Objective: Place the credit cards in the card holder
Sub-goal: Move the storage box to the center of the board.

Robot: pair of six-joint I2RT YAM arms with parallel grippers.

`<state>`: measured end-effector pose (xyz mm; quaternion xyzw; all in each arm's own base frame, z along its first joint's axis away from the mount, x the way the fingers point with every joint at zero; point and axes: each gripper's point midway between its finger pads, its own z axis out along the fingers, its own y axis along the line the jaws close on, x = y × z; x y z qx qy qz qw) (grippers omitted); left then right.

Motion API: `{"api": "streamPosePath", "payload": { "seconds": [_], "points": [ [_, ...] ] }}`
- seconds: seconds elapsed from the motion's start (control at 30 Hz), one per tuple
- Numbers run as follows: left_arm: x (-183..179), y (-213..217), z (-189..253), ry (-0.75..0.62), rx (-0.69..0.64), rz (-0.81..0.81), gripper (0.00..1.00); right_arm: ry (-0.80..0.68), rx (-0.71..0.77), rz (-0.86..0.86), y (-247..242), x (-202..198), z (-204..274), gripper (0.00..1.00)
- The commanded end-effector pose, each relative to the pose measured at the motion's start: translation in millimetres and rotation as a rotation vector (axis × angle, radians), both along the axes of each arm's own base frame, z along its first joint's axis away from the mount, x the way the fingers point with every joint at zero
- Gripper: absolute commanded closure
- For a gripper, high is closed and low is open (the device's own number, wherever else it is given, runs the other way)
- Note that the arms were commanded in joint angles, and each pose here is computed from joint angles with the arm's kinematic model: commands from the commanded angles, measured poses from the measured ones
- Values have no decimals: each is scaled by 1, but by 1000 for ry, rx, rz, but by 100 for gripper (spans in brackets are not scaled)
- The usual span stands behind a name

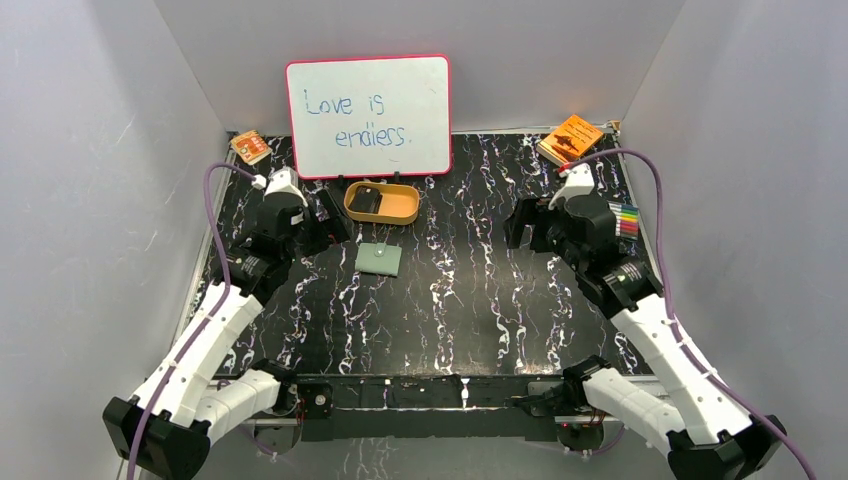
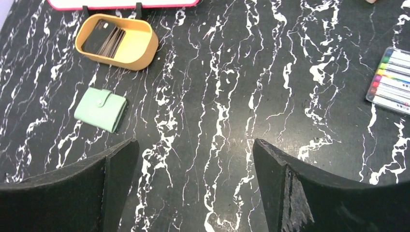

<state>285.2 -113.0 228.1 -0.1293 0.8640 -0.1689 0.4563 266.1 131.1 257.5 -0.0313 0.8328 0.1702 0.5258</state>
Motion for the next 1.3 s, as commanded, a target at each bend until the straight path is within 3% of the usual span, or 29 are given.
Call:
{"api": "streamPosePath", "payload": {
  "seconds": [0.0,0.37,0.63,0.8,1.27],
  "points": [
    [-1,5,9,30,-73,113,2,-26,6,113,19,0,24,6],
    [-36,15,-12,197,-51,138,3,115,107,273,85,-9,-12,13],
    [-61,18,-28,242,-93,149,4,200,185,244,129,-4,-45,17],
    [-70,20,-31,260,-97,156,5,226,228,163,146,26,-53,22],
    [-89,23,-41,256,-148,160,5,324,112,-6,188,138,-105,32]
  ]
}}
